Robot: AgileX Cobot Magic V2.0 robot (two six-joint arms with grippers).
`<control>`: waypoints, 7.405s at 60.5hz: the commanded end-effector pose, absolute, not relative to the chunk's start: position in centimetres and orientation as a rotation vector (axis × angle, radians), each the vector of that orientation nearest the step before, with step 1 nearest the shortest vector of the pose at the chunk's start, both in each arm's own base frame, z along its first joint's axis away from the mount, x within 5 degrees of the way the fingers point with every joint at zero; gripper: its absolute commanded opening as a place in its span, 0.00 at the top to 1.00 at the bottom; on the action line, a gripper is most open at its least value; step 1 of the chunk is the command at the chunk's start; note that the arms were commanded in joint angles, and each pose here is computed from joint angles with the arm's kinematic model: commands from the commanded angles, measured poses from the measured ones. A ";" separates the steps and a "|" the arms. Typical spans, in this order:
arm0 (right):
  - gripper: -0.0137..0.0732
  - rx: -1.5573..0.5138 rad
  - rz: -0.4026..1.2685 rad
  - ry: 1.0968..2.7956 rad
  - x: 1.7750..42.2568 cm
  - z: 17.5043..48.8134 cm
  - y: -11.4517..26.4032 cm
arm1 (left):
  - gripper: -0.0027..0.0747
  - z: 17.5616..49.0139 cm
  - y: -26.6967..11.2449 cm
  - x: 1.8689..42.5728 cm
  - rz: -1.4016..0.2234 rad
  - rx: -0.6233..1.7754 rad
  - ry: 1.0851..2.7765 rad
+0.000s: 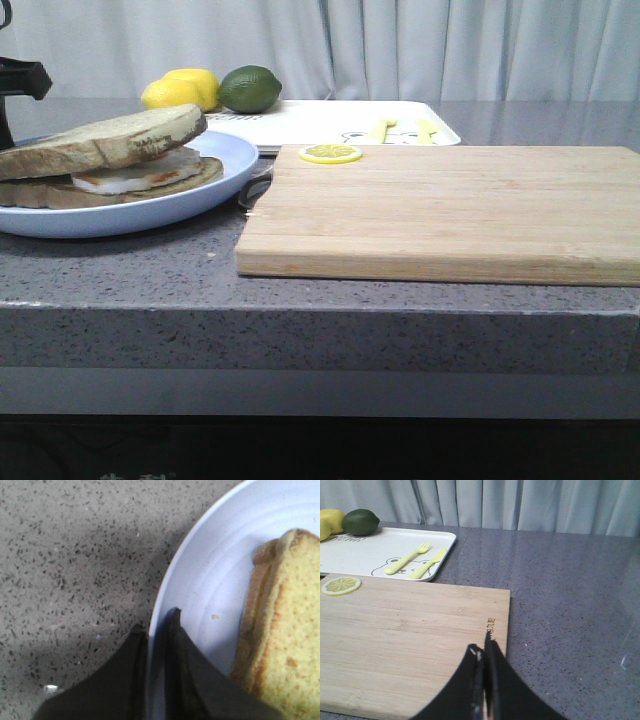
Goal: Place bread and move sandwich to tray
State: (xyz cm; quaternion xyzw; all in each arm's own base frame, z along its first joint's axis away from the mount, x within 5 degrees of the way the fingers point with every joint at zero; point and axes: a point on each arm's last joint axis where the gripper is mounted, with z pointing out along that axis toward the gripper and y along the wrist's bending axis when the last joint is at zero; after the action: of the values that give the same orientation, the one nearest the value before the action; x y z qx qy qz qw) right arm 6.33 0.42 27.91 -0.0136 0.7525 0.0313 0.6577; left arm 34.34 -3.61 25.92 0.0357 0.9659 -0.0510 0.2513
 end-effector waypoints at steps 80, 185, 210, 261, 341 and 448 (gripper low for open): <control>0.92 -0.023 0.073 1.603 6.3 29.5 0.4 | 0.99 41.7 -6.9 41.6 -0.971 0.155 2.167; 0.92 -0.023 0.073 1.607 6.3 29.4 0.4 | 0.56 38.3 -9.2 49.8 -0.782 0.265 2.156; 0.92 -0.024 0.073 1.611 6.3 29.4 0.4 | 0.99 45.1 -11.1 45.3 -0.657 0.348 1.985; 0.92 -0.018 0.083 1.618 6.3 29.3 0.4 | 0.99 40.0 -8.1 36.8 -0.041 0.285 2.465; 0.92 -0.018 0.083 1.618 6.3 29.3 0.4 | 0.99 33.9 -0.8 6.6 -0.099 0.108 1.595; 0.92 -0.018 0.083 1.618 6.3 29.3 0.4 | 0.99 20.1 -0.2 5.5 -0.072 -0.030 1.562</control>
State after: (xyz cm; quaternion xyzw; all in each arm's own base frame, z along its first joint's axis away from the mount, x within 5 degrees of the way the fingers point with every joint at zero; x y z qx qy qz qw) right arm 6.33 0.44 27.79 -0.0099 0.7555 0.0364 0.6540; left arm 5.59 -0.16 19.58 -0.0062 0.7387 -0.0244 0.6735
